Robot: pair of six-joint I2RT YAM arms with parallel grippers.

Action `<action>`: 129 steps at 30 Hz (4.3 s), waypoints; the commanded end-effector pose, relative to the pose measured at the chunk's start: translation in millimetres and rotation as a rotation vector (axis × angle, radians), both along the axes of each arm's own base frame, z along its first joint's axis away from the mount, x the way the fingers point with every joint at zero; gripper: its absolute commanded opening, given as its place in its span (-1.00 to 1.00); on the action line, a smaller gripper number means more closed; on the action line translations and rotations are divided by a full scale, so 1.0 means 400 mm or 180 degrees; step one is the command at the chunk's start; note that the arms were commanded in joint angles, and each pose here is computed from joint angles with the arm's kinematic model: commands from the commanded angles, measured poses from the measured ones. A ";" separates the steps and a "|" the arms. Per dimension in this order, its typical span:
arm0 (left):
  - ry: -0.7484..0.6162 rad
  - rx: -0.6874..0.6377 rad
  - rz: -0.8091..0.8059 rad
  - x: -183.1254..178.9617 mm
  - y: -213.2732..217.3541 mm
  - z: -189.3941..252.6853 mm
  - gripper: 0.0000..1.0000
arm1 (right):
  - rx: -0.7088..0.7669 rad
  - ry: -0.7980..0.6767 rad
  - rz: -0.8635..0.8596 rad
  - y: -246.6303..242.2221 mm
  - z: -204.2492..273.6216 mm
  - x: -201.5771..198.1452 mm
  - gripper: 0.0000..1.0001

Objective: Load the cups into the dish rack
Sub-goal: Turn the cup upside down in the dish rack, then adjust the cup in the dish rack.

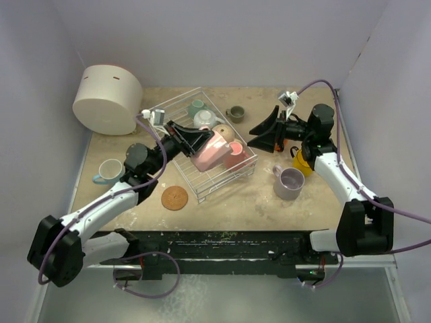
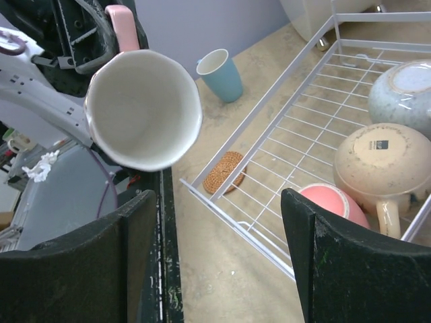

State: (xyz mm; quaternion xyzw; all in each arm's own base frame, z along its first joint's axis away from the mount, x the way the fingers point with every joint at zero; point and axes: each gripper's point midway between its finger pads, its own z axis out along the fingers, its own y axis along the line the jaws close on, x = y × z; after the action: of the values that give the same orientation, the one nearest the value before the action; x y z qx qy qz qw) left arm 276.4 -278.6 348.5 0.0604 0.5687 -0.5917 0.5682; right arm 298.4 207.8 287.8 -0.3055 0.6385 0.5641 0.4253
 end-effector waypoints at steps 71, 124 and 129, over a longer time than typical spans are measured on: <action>-0.1494 0.6062 -0.1645 0.392 0.212 -0.545 -0.86 | -0.0134 -0.0568 -0.0329 -0.038 0.051 0.040 0.52; 0.0988 0.0883 -0.0134 0.054 0.035 0.076 0.99 | -0.0255 -0.0800 -0.0421 -0.047 0.054 0.050 0.51; 0.1880 0.0788 0.0392 0.029 0.034 0.074 0.99 | -0.0351 -0.0862 -0.0473 -0.052 0.056 0.068 0.51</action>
State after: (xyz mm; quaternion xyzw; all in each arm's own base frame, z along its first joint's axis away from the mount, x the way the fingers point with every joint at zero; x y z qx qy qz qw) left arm 301.5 -260.5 351.5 0.0675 0.7636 -0.4593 0.4488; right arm 319.2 191.0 275.7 -0.3234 0.6524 0.4856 0.4837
